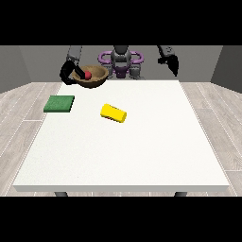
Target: Pick the cup and pour the ball into the bowl, then pick the bowl and place it on the pad
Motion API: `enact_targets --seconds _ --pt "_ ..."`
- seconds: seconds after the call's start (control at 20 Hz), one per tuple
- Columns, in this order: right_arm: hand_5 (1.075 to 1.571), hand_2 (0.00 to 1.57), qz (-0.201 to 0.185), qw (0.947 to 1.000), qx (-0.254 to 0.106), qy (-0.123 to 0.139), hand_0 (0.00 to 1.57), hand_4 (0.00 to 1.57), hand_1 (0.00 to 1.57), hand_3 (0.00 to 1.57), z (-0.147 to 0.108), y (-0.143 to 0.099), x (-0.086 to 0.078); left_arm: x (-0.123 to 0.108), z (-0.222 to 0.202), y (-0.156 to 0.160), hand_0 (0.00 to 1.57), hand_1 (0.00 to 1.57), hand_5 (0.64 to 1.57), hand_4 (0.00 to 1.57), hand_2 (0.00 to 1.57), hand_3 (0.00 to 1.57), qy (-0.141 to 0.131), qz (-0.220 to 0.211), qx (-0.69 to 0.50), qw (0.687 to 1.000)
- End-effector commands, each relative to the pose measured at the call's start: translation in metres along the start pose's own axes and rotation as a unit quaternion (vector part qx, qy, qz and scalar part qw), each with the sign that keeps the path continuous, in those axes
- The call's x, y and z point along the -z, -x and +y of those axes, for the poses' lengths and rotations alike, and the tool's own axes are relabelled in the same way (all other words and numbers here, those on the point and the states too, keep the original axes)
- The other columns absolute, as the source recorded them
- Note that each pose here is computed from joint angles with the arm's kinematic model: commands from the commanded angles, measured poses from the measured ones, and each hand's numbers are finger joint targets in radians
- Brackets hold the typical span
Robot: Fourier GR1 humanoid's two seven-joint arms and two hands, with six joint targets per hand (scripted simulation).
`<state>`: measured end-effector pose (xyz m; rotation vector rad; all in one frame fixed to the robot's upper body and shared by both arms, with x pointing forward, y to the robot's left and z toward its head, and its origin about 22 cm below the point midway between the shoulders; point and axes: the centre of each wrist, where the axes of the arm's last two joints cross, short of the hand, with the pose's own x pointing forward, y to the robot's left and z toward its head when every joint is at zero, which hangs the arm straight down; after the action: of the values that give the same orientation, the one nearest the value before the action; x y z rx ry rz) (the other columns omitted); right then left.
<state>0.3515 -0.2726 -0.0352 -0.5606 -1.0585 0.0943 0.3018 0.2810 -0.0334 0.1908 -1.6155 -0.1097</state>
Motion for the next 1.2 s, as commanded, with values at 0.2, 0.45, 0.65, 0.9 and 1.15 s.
enact_targets --seconds 0.2,0.45,0.65,0.9,1.15 --pt "1.57 1.57 -0.008 0.9994 0.028 0.02 1.57 0.83 1.57 0.47 -0.08 -0.013 0.013 0.016 0.032 -0.023 0.0 0.0 1.424 1.02 0.0 0.0 -0.008 -0.037 -0.002 0.999" --pt "1.57 1.57 -0.037 0.9953 0.06 0.067 1.57 0.83 1.57 0.47 -0.125 -0.009 0.021 0.023 0.008 -0.042 0.0 0.0 1.463 1.15 0.0 0.0 0.003 -0.08 -0.014 0.997" --pt "1.571 1.57 -0.044 0.9954 0.041 0.074 1.57 0.91 1.57 0.0 -0.172 0.002 0.018 0.019 0.101 -0.053 0.0 0.0 1.525 1.31 0.0 0.0 -0.033 -0.111 -0.028 0.993" --pt "1.57 1.57 -0.087 0.9853 0.093 0.114 1.57 0.87 1.57 0.0 -0.188 -0.002 0.019 0.024 0.2 -0.113 0.0 0.0 1.571 1.29 0.0 0.0 -0.067 -0.171 -0.028 0.983" --pt "1.567 1.57 -0.095 0.9821 0.103 0.126 1.57 0.79 1.57 0.0 -0.163 0.002 0.021 0.003 0.227 -0.088 0.0 0.0 1.566 1.23 0.0 0.0 -0.08 -0.179 -0.041 0.98"
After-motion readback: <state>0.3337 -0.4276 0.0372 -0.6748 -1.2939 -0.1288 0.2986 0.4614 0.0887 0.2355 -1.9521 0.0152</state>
